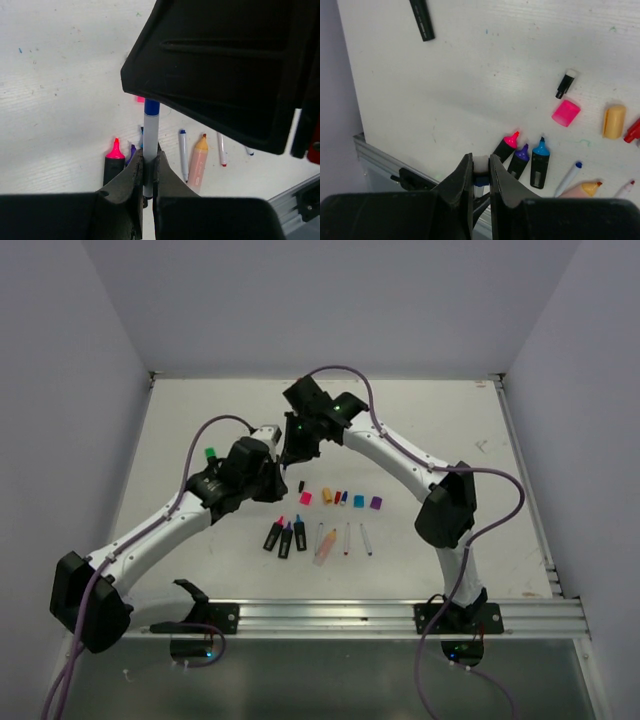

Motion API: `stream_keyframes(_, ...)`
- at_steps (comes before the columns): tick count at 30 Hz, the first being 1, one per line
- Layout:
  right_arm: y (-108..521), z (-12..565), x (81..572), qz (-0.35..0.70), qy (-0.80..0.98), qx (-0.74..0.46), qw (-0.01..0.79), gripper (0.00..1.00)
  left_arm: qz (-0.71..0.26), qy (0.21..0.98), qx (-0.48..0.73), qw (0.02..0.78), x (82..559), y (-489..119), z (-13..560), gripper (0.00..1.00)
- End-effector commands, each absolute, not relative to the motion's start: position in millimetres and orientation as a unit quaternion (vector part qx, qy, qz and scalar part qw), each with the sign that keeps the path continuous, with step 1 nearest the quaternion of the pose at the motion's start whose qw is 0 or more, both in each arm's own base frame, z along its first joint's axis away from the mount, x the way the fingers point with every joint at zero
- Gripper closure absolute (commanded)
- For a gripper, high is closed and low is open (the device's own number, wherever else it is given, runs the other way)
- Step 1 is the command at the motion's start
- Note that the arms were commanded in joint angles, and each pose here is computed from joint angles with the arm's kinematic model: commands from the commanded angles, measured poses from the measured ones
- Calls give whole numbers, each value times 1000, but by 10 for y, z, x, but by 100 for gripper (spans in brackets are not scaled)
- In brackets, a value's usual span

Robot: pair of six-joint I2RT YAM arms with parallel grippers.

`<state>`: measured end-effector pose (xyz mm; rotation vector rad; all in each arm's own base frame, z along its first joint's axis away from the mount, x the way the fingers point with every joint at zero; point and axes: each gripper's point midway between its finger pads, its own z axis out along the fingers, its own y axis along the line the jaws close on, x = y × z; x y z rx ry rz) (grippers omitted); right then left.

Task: Open the pen caps

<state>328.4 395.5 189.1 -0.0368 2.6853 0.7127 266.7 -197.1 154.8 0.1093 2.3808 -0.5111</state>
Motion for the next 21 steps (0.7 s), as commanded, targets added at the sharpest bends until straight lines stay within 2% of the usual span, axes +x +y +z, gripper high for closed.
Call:
stream_keyframes(1,3297,1523,3189,91,982,-8,162,100,-72,927,-14,369,2773,-1537,1468,100)
stream_keyframes(2,3311,1517,3173,96,983,-11,159,100,-91,921,-7,379,2789,-1596,1531,100)
stream_keyframes(4,3315,1458,3121,113,983,-33,143,100,-188,902,54,386,2750,-1960,1593,100)
stream_keyframes(6,3602,1675,3128,236,960,-62,140,100,-311,860,107,389,2605,-2319,1836,100)
stream_keyframes(7,3716,1631,3164,287,944,-77,143,100,-340,855,114,374,2482,-2370,1743,100)
stream_keyframes(8,3800,1883,3057,374,915,-98,119,100,-370,840,125,377,2407,-2425,1841,100)
stream_keyframes(9,3794,1736,2932,409,904,-94,83,100,-402,831,132,360,2298,-2482,1831,100)
stream_keyframes(11,3946,2112,2930,536,826,-143,99,100,-438,813,139,358,2204,-2521,1933,100)
stream_keyframes(12,3917,2109,2842,559,815,-131,84,100,-465,800,143,350,2135,-2570,2006,100)
stream_keyframes(13,3948,2260,2893,590,786,-149,110,100,-480,793,144,348,2080,-2578,2028,100)
stream_keyframes(15,3973,2329,2806,625,763,-141,80,100,-519,768,151,345,2017,-2641,2189,100)
stream_keyframes(17,4029,2444,2800,670,720,-154,96,100,-538,757,155,336,1968,-2664,2225,100)
stream_keyframes(19,4037,2490,2738,701,699,-128,59,100,-565,739,169,325,1893,-2709,2310,100)
stream_keyframes(21,4059,2522,2865,697,697,-133,103,100,-527,770,159,324,1991,-2666,2188,100)
